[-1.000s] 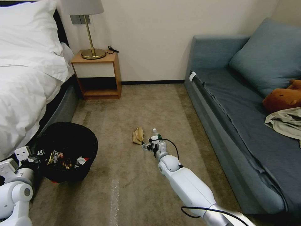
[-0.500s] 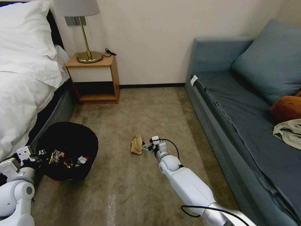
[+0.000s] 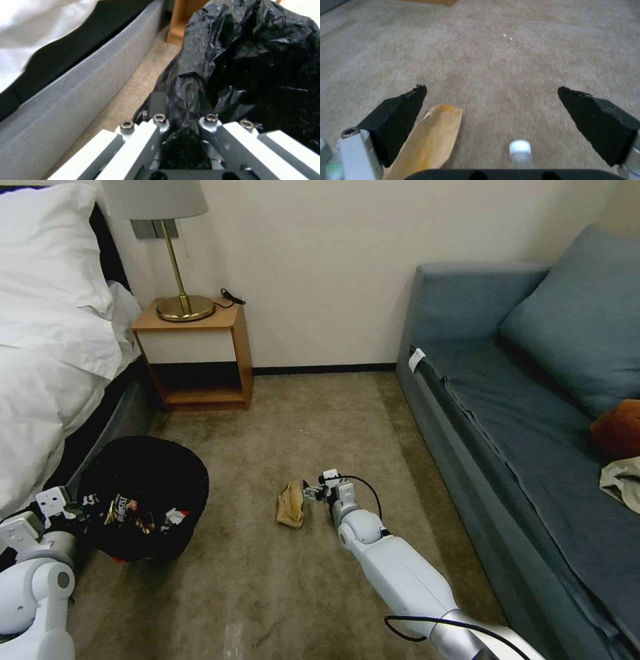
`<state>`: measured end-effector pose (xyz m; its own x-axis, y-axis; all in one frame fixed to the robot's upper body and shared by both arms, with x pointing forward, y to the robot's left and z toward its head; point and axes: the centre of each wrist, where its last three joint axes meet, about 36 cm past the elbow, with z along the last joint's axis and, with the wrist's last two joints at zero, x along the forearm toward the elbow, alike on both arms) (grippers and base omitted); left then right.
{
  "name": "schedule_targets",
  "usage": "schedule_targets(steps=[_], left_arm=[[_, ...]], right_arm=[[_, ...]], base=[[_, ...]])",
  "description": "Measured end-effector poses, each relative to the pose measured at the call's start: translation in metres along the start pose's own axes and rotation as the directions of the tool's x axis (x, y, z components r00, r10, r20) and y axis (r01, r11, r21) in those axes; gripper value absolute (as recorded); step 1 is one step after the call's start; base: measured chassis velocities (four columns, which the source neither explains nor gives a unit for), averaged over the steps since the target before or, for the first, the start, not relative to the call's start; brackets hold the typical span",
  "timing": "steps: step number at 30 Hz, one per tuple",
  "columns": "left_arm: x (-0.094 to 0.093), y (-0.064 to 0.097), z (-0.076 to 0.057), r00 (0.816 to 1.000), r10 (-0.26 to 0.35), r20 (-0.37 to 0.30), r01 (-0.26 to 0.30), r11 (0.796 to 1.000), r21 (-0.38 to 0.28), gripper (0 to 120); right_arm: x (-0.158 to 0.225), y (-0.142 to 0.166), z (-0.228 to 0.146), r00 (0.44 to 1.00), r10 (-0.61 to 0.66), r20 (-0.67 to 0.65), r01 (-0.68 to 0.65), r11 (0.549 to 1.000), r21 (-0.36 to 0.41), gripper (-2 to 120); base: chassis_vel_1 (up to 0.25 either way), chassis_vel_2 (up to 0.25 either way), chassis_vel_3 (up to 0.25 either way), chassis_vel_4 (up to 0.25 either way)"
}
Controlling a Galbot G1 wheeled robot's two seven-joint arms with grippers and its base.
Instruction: Pick up the trash bin, then pick up the garbage on the floor and place it into the trash bin.
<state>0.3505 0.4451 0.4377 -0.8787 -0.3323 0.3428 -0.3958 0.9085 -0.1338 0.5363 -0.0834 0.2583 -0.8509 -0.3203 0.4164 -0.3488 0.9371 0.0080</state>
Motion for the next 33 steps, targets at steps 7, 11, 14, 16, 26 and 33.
schedule_targets(steps=[7, 11, 14, 16, 26, 33], left_arm=[[0.002, -0.001, 0.004, 1.0, 0.001, -0.004, -0.001, 1.0, 0.004, 4], [0.003, -0.001, 0.006, 1.0, 0.002, -0.006, -0.002, 1.0, 0.006, 4], [0.004, -0.001, 0.008, 1.0, 0.003, -0.006, -0.003, 1.0, 0.006, 4], [0.005, 0.0, 0.008, 1.0, 0.002, -0.005, -0.002, 1.0, 0.007, 4], [0.011, -0.006, 0.015, 1.0, 0.013, -0.012, -0.013, 1.0, 0.014, 4], [0.014, -0.006, 0.016, 1.0, 0.012, -0.008, -0.012, 1.0, 0.013, 4]], right_arm=[[0.002, 0.002, 0.004, 1.0, -0.003, -0.004, 0.003, 1.0, 0.005, 100], [0.003, 0.002, 0.006, 1.0, -0.003, -0.005, 0.003, 1.0, 0.006, 100], [0.004, 0.002, 0.007, 1.0, -0.002, -0.004, 0.002, 1.0, 0.006, 100], [0.005, 0.002, 0.007, 1.0, -0.002, -0.004, 0.002, 1.0, 0.007, 100], [0.007, 0.003, 0.007, 1.0, -0.002, -0.011, 0.002, 1.0, 0.024, 100], [0.007, 0.007, -0.003, 0.998, -0.002, -0.057, 0.005, 0.999, 0.046, 100]], base=[[-0.146, 0.153, 0.142, -0.142], [-0.169, 0.15, 0.158, -0.155], [-0.167, 0.149, 0.161, -0.153], [-0.138, 0.155, 0.131, -0.142], [-0.082, 0.087, 0.082, -0.09], [0.0, 0.0, 0.0, 0.0]])
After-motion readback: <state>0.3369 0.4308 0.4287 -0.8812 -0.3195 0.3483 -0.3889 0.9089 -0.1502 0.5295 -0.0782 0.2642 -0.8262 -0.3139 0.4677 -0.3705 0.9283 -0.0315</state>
